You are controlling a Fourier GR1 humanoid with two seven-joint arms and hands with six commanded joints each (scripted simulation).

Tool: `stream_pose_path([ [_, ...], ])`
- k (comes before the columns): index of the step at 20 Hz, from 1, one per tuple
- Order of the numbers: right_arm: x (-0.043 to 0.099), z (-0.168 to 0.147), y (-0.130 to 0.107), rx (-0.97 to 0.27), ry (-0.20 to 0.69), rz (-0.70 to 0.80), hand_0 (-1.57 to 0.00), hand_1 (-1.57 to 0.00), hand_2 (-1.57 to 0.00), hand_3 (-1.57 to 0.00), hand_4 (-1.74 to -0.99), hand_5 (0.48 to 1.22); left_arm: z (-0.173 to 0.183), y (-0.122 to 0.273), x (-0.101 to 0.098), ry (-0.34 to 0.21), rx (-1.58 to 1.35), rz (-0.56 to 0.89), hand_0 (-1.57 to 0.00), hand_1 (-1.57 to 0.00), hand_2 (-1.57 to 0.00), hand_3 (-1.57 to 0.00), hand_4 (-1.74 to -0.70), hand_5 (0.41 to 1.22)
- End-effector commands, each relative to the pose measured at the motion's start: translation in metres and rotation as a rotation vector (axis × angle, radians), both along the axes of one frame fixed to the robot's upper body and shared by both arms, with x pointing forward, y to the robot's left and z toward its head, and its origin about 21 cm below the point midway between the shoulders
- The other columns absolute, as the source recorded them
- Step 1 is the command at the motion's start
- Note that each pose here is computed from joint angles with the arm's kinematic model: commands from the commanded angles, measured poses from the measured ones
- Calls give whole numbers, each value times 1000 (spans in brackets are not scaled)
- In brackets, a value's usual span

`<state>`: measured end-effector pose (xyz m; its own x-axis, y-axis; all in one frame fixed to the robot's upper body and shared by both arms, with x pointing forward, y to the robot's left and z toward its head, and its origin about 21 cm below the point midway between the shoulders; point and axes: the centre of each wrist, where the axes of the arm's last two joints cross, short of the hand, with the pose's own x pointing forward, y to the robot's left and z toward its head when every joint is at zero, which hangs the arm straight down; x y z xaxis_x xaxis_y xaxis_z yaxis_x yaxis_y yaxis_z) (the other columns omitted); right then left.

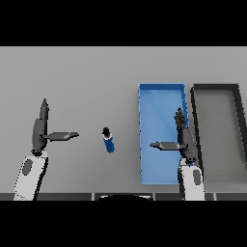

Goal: Pick up the blue pipe and place it into the blue bin.

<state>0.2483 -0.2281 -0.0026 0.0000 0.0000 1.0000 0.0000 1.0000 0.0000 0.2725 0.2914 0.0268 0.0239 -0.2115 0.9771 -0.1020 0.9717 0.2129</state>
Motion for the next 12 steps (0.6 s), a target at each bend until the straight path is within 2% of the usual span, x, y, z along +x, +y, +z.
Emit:
stream_pose_path([
  [1, 0, 0, 0, 0, 0, -1, 1, 1, 1, 1, -1222, 603, 0, 0, 0, -5, 0, 0, 1, 1, 1, 1, -1006, 586],
  [6, -2, 0, 1, 4, 3, 0, 1, 1, 1, 1, -1222, 603, 1, 3, 0, -7, 6, 5, 1, 1, 1, 1, -1006, 586],
  [7, -9, 3, -7, -104, -55, 51, 1, 1, 1, 1, -1222, 603, -3, 11, -11, -16, 77, -131, 1, 1, 1, 1, -1006, 586],
  [8, -14, 5, -10, -155, -83, 89, 1, 1, 1, 1, -1227, 603, -3, 22, -16, -8, 117, -210, 1, 1, 1, 1, -1011, 588],
  [10, -24, 8, -14, -211, -100, 119, 1, 1, 1, 1, -1228, 599, -2, 31, -22, 0, 154, -288, 1, 1, 1, 1, -1010, 588],
  [12, -23, 8, -13, -229, -73, 132, 1, 1, 1, 1, -1231, 599, 1, 34, -23, 6, 169, -306, 1, 1, 1, 1, -1007, 587],
])
